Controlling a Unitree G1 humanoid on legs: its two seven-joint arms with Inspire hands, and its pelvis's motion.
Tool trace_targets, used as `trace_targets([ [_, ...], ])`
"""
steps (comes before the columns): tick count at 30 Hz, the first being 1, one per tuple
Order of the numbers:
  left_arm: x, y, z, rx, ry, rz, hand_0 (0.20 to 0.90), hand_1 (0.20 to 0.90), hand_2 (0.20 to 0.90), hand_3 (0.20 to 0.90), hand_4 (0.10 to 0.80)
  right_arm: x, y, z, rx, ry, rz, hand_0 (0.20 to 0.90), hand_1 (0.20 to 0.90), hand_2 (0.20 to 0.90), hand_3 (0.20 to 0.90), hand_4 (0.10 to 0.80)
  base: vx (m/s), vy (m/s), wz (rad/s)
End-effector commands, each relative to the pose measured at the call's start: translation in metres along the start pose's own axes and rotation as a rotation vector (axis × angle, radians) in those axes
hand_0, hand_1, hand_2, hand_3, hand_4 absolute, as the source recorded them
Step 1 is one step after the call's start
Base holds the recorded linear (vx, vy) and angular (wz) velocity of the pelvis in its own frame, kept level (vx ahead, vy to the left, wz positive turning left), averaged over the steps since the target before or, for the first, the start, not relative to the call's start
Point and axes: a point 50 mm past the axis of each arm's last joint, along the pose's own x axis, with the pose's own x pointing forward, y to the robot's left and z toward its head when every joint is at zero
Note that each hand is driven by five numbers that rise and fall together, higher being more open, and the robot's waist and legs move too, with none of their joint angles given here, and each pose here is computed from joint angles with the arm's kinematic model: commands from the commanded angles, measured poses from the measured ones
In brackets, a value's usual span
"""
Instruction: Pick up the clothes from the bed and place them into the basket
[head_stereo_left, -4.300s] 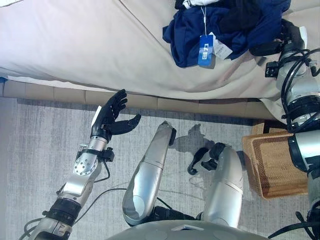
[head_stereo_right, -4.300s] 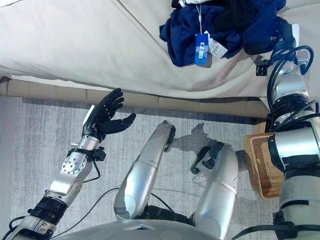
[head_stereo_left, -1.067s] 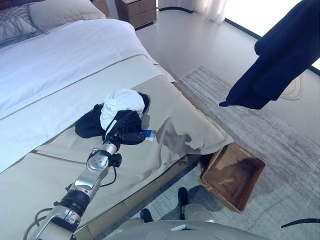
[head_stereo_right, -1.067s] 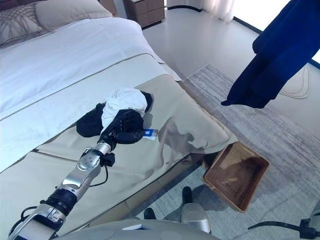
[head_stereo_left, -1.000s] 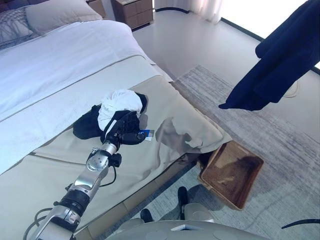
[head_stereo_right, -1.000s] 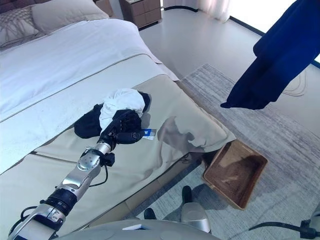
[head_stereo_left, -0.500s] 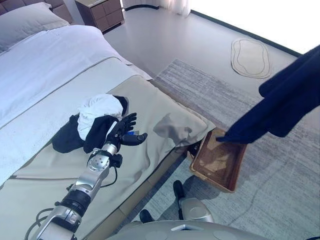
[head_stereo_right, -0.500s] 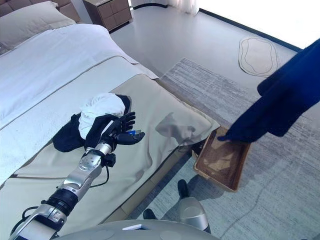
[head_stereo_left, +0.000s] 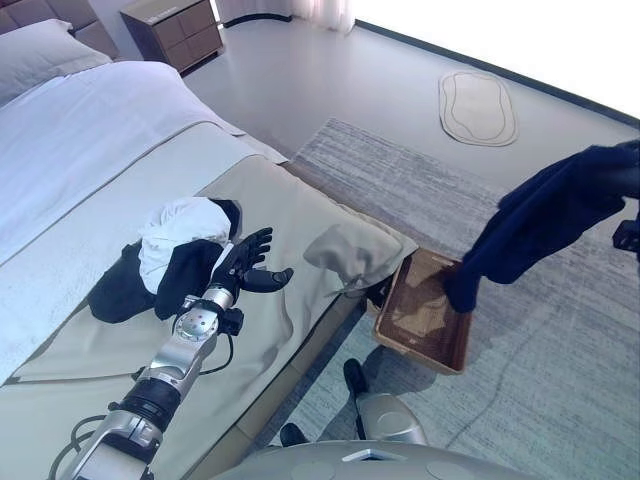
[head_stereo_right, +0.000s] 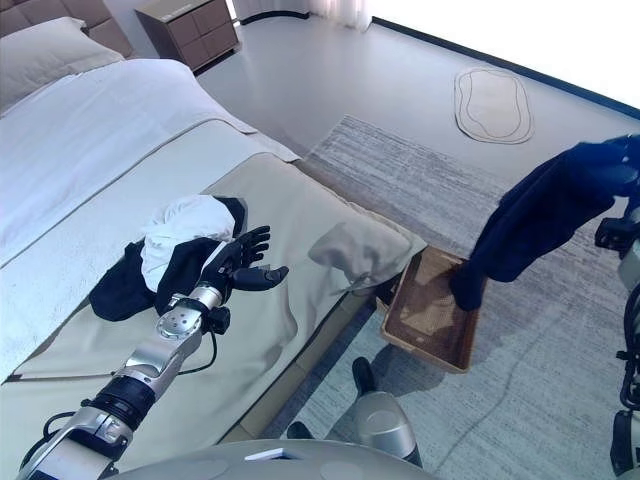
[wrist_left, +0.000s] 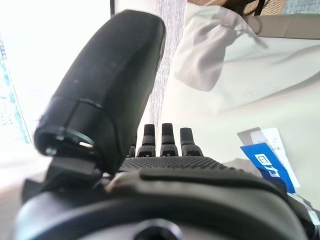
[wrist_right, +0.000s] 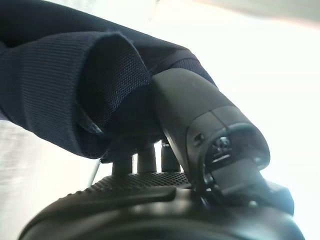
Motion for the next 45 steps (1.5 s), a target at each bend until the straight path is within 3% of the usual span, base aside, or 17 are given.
trace_targets([
  [1, 0.006, 0.01, 0.038, 0.043, -0.177, 0.02, 0.9, 0.9, 0.9, 0.9, 0.8, 0.0, -0.014, 0.05, 0.04, -0.245, -0.067, 0.3, 0.3, 0.3, 0.2, 0.1, -0.048, -0.058, -0.07],
  [23, 0.007, -0.006, 0.043, 0.053, -0.213, 0.005, 0.9, 0.9, 0.9, 0.9, 0.8, -0.023, 0.027, -0.04, 0.0, -0.005, 0.136, 0.3, 0.3, 0.3, 0.2, 0.1, -0.014, -0.051, -0.09],
  [45, 0.006, -0.005, 0.049, 0.087, -0.211, -0.031, 0.9, 0.9, 0.9, 0.9, 0.8, -0.016, 0.043, -0.066, -0.023, 0.134, 0.13, 0.3, 0.3, 0.3, 0.2, 0.1, -0.006, -0.009, 0.02],
])
